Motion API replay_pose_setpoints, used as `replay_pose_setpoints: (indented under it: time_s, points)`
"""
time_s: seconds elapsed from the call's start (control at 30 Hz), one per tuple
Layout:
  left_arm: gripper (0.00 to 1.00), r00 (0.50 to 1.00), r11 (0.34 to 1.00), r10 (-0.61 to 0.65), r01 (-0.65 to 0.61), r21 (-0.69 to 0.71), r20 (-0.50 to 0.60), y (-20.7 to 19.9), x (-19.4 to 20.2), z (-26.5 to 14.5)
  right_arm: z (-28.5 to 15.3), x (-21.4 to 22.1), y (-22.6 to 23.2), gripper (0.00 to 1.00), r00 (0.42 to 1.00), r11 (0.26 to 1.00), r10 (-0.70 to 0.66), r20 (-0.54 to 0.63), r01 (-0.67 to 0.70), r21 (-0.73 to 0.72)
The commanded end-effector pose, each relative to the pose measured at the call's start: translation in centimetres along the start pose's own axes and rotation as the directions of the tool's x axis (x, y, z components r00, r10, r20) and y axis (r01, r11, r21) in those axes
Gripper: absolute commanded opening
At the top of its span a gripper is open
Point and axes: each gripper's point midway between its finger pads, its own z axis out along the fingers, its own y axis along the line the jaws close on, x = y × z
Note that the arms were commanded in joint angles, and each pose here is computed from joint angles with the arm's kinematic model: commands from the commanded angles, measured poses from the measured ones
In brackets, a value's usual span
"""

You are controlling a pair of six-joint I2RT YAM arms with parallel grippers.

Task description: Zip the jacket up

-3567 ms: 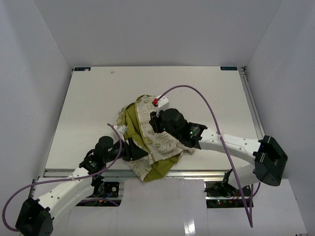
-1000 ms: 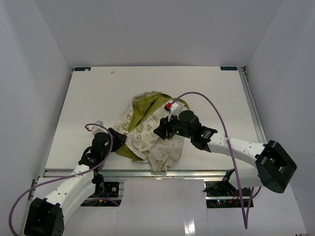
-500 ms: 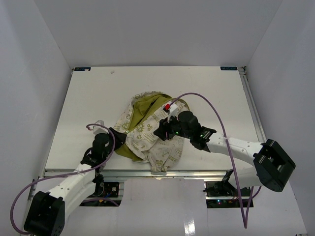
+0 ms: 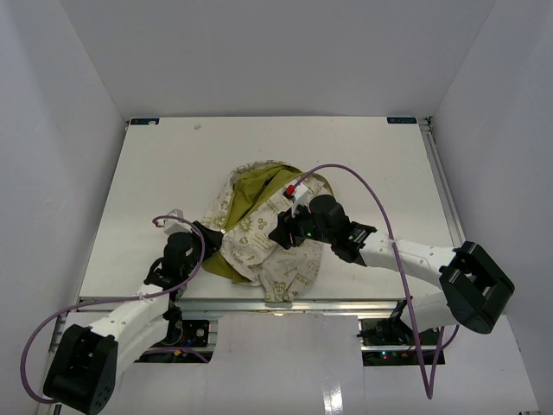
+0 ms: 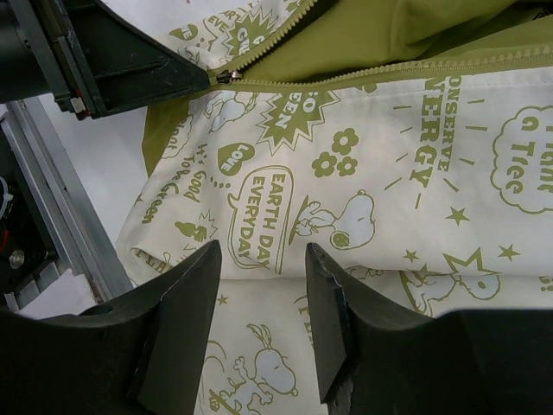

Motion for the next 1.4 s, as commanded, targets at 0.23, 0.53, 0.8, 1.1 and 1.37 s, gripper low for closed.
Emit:
replay_pose_setpoints:
  time_s: [0.23,0.53,0.8,1.1,1.37]
  points:
    - [0.42,0.995,0.985,-0.021,0.004,0.170,0.102,-2.3,-1.4,-0.6,0.0,-2.6,1.2,0.51,0.997,0.997,-0.051,0.054,0.054,-0.051]
    - [0.03,0.990,0.953,-0.005,-0.038,0.301,0.141,-5.0,-2.6,-2.2,1.3,-5.4,4.6,0.56,0.981,0.952,-0.139,0.137,0.170,-0.255]
    - [0.00,0.989,0.925,0.001,-0.058,0.377,0.149,-5.9,-2.3,-2.9,3.5,-6.3,5.9,0.64,0.989,0.845,-0.066,0.135,0.128,-0.520]
    - [0.00,0.979,0.865,-0.004,-0.098,0.491,0.202,-7.7,-2.8,-4.5,6.5,-6.6,4.6,0.67,0.995,0.786,0.016,0.099,0.049,-0.617]
    - [0.00,0.976,0.858,-0.007,-0.105,0.503,0.217,-7.8,-2.9,-4.7,7.3,-7.6,3.3,0.68,0.987,0.754,0.092,0.129,0.016,-0.657]
